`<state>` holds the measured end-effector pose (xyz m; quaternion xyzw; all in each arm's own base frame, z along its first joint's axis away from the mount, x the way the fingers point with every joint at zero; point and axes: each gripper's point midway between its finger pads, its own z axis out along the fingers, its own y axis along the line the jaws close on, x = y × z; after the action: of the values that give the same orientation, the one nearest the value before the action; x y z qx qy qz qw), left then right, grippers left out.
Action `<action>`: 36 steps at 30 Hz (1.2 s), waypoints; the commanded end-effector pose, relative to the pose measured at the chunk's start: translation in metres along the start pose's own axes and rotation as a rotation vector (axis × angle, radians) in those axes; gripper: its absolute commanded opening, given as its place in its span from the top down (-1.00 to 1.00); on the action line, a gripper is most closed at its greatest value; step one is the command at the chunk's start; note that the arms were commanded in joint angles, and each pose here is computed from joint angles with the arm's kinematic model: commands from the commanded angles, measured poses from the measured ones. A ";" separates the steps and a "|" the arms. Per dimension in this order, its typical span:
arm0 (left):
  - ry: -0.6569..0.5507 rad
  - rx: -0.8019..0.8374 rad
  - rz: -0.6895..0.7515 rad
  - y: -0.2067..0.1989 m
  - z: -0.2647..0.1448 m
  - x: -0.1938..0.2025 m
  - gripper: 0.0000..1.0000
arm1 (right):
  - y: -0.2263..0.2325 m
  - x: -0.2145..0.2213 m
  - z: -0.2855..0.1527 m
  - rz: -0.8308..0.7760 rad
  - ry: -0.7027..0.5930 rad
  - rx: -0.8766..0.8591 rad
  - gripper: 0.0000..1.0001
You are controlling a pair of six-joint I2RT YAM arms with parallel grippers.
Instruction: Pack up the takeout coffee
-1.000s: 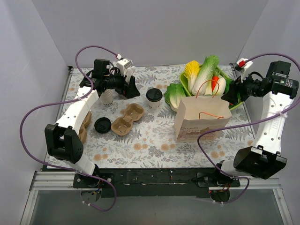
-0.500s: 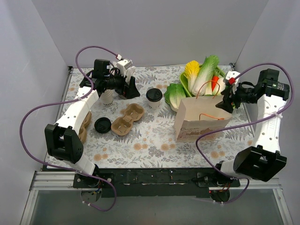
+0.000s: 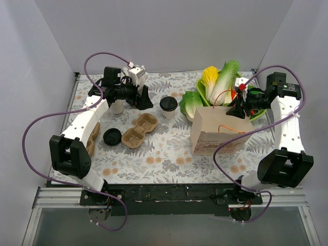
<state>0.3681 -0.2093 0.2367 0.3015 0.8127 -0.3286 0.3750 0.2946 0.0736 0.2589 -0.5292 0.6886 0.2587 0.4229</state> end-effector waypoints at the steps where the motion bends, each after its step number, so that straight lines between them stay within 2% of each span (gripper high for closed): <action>1: -0.021 0.005 0.041 -0.008 -0.008 -0.005 -0.96 | 0.010 -0.009 -0.001 0.004 -0.009 -0.011 0.18; 5: 0.030 -0.090 0.094 0.008 -0.013 0.009 -0.96 | 0.020 -0.007 -0.006 -0.023 0.042 0.011 0.97; 8: 0.101 -0.160 0.130 0.020 -0.019 0.033 -0.96 | 0.031 -0.006 -0.011 -0.053 0.067 0.028 0.97; 13: 0.233 -0.221 0.084 0.026 -0.028 0.084 -0.96 | 0.060 -0.026 -0.001 -0.011 -0.005 0.005 0.97; 16: 0.264 -0.260 0.089 0.026 -0.038 0.104 -0.96 | 0.072 -0.042 0.012 -0.076 -0.019 0.036 0.97; 17: 0.291 -0.263 0.086 0.026 -0.040 0.115 -0.96 | 0.082 -0.037 0.017 -0.062 0.007 0.060 0.97; 18: 0.301 -0.269 0.090 0.025 -0.044 0.118 -0.96 | 0.073 -0.045 0.019 -0.121 -0.017 0.112 0.97; 21: 0.359 -0.280 0.077 0.026 -0.048 0.136 -0.94 | 0.069 -0.051 0.016 -0.158 -0.036 0.218 0.97; 30: 0.388 -0.225 0.106 0.022 -0.036 0.151 -0.79 | 0.075 -0.087 -0.013 -0.171 -0.133 0.334 0.97; 36: 0.398 -0.191 0.117 0.025 -0.023 0.155 -0.74 | 0.089 -0.061 -0.004 -0.162 -0.078 0.283 0.97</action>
<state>0.2858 -0.1325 0.1142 0.3512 0.8920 -0.1579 0.2366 0.2181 0.1276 0.3061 -0.5042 0.6611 0.1455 0.5362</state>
